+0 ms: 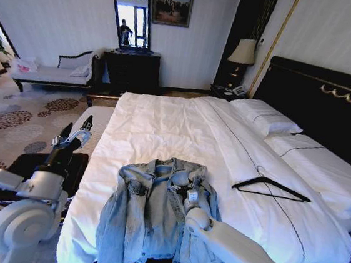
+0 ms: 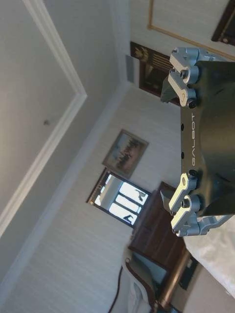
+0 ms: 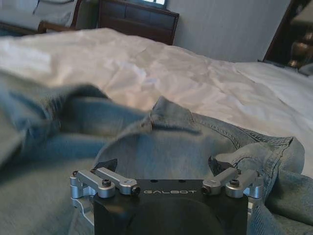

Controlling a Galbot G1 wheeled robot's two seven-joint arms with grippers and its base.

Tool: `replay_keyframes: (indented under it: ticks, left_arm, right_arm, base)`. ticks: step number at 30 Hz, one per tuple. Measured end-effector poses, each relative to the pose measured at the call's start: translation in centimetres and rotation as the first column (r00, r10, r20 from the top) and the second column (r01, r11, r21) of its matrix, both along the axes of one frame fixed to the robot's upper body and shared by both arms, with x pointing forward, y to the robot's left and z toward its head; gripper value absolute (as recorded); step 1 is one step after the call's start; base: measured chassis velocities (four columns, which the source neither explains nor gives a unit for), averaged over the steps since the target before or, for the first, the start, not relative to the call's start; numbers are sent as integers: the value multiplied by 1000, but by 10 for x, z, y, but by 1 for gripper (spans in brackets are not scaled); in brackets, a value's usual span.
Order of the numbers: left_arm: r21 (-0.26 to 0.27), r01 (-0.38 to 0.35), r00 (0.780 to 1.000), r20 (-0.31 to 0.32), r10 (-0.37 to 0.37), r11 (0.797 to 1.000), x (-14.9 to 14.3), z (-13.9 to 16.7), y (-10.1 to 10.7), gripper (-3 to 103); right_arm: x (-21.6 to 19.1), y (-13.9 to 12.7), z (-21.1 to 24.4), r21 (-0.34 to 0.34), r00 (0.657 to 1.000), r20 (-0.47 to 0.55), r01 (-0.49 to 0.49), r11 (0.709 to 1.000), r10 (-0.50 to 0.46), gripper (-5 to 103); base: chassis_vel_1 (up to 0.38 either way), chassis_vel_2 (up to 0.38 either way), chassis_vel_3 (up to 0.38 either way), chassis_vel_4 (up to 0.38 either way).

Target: Pick up the clothes from the bed and hang them on the clothes hanger.

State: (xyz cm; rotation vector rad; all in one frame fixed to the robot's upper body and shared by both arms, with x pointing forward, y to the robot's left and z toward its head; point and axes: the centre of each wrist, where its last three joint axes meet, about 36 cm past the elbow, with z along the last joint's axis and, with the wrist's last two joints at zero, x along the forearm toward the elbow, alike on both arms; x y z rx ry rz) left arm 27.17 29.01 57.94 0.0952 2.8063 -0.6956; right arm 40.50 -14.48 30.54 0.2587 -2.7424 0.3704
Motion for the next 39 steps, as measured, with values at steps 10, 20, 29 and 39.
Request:
replay_keyframes:
  ticks: [10, 20, 29, 39]
  left_arm:
    - [8, -45, 998, -51, 45, 999, -2, -8, 0, 100]
    - [19, -62, 995, -73, 64, 998, -2, -11, 1, 100]
    - [24, -75, 993, -88, 77, 997, -3, -14, 2, 100]
    - [17, -75, 992, -97, 77, 997, -1, -16, 0, 100]
  right_arm:
    - [1, 29, -3, 29, 999, 5, -39, 999, 39, 100]
    - [9, 42, -25, -41, 999, -7, -43, 998, 42, 100]
    - [23, 58, -30, -121, 1000, 15, 24, 992, -22, 74]
    - [16, 38, -28, -197, 996, -13, 85, 977, -90, 41]
  base:
    - [0, 0, 0, 0]
    - [0, 0, 0, 0]
    - [0, 0, 0, 0]
    - [0, 0, 0, 0]
